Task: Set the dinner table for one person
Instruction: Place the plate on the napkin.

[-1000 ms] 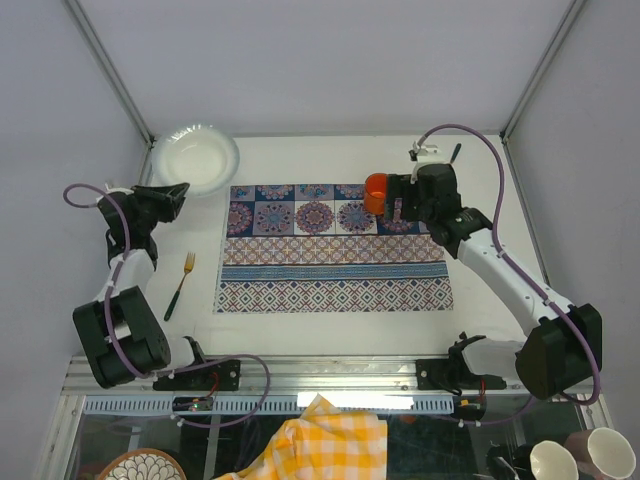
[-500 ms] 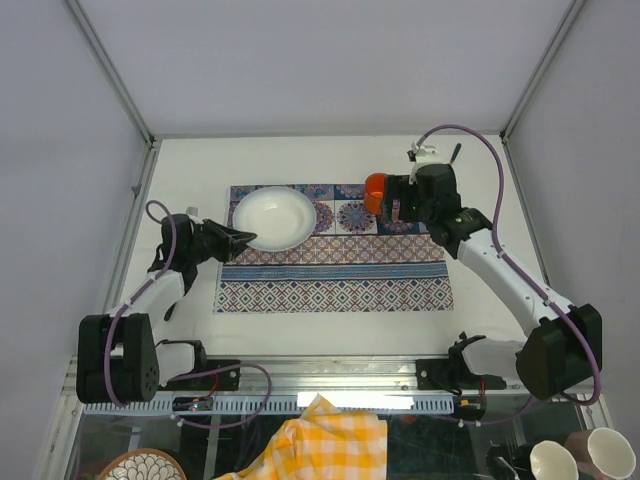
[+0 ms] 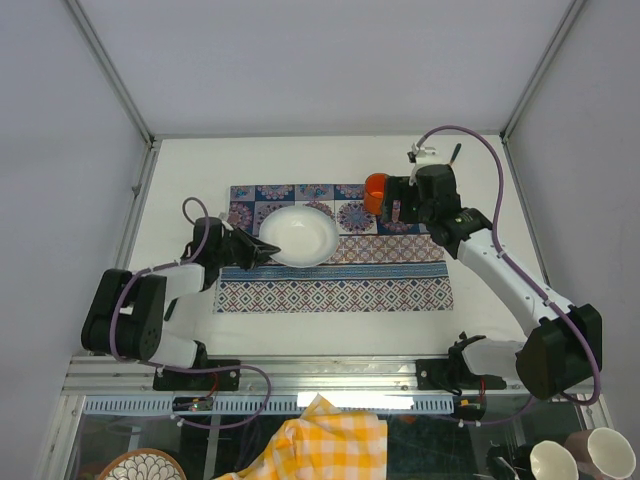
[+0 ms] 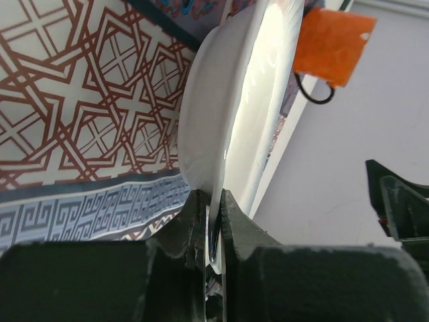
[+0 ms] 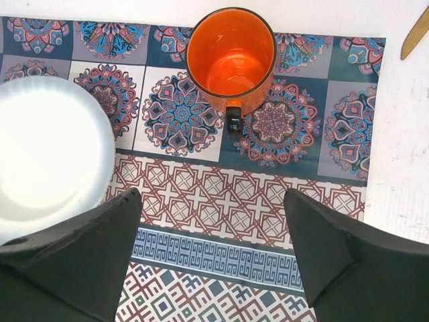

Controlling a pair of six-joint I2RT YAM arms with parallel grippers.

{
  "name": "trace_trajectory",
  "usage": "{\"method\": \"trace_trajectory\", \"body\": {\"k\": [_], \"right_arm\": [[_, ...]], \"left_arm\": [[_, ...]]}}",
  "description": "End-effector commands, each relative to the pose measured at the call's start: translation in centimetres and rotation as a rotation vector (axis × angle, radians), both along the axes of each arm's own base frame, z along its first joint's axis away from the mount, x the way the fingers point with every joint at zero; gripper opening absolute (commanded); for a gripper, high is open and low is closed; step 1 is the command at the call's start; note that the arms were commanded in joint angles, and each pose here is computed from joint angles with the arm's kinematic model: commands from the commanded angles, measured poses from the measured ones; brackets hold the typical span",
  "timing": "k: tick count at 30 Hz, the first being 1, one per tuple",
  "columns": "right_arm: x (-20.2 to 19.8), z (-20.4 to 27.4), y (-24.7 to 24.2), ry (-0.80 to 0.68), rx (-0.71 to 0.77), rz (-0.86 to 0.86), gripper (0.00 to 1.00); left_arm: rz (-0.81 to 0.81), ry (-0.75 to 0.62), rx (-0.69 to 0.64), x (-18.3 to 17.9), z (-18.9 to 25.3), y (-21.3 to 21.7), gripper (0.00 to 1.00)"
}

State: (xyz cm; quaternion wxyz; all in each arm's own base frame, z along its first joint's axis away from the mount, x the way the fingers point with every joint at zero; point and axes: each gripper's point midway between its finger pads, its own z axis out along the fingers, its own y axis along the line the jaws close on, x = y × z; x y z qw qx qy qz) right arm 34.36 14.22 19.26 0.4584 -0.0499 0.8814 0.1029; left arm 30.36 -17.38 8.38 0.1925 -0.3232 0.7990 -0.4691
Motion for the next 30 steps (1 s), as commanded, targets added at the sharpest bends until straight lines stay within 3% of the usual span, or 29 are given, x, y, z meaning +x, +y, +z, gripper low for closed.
{"method": "trace_trajectory", "body": {"k": [1, 16, 30], "right_arm": [[0.6, 2.6, 0.1, -0.063, 0.017, -0.012, 0.90], [0.4, 2.7, -0.8, -0.067, -0.027, -0.026, 0.91], [0.5, 2.3, -0.9, -0.058, -0.038, -0.024, 0.91]], "left_arm": [[-0.078, -0.243, -0.075, 2.7, 4.6, -2.7, 0.00], [-0.201, -0.248, -0.156, 1.8, 4.6, -9.9, 0.00], [-0.194, -0.252, -0.083, 1.6, 3.7, -9.9, 0.00]]}}
